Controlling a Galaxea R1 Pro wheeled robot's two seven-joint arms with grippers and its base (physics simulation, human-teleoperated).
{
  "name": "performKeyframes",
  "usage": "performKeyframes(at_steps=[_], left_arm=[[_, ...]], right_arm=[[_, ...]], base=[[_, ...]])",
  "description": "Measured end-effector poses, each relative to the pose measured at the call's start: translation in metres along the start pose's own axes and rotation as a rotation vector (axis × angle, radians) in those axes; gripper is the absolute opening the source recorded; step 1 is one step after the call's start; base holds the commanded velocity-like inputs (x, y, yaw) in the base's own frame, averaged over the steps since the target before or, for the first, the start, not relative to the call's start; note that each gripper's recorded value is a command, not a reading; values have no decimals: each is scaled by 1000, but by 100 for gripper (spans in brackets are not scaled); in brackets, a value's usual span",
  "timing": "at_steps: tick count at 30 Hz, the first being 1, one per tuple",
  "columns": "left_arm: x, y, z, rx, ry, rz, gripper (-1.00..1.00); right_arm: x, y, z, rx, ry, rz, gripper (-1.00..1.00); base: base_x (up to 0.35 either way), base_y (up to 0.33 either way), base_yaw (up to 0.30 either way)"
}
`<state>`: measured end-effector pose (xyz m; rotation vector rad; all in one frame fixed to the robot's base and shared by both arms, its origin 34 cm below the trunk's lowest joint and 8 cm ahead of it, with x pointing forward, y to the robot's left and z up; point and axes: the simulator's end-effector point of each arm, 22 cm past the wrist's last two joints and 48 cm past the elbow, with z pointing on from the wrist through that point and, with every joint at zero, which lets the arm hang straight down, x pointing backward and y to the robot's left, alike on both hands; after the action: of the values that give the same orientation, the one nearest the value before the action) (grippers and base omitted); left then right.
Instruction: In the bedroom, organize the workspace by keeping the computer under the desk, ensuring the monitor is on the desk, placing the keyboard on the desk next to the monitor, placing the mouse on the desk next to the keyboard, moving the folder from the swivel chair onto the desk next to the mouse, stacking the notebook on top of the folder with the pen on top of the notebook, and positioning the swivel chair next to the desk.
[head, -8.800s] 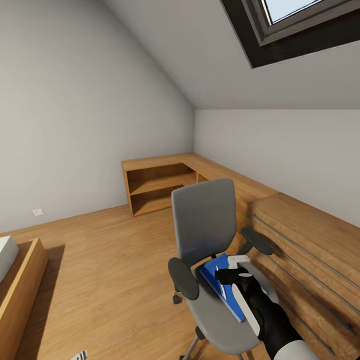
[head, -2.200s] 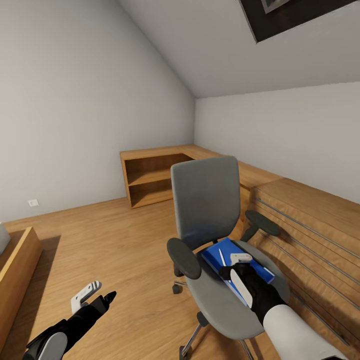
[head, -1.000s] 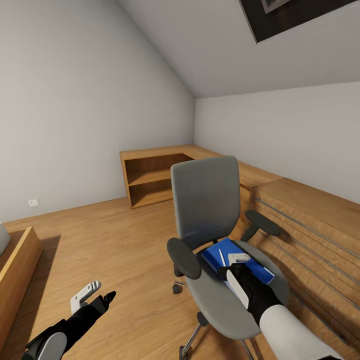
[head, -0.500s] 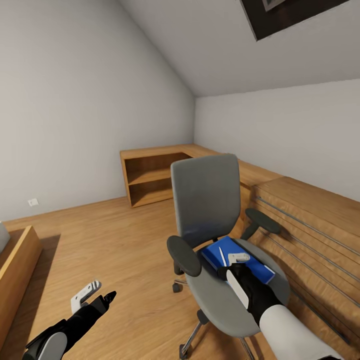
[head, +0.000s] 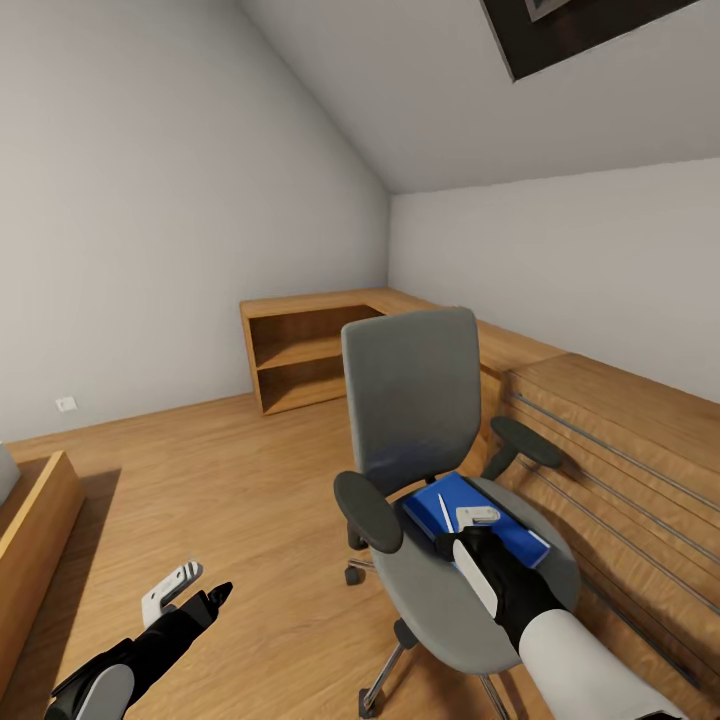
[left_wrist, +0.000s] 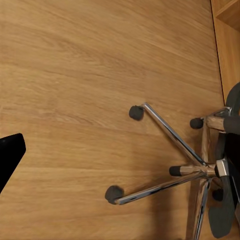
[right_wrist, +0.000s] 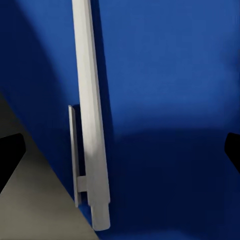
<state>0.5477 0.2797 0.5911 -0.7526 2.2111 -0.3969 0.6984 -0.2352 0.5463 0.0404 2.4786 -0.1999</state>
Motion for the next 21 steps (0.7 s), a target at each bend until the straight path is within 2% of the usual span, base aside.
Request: performKeyframes(at_steps=[2,3,9,21], left_arm=[[0,0,0,0,0,0,100],[0,0,0,0,0,0,100],[0,0,0,0,0,0,100],[0,0,0,0,0,0,100]], right_arm=[[0,0,0,0,0,0,100],[0,0,0,0,0,0,-100],[-1,-1,0,7,-1,-13,-100],[-1,-1,0,3,-2,-9,-100]], base=[[0,0,0],[0,0,0],[0,0,0],[0,0,0]])
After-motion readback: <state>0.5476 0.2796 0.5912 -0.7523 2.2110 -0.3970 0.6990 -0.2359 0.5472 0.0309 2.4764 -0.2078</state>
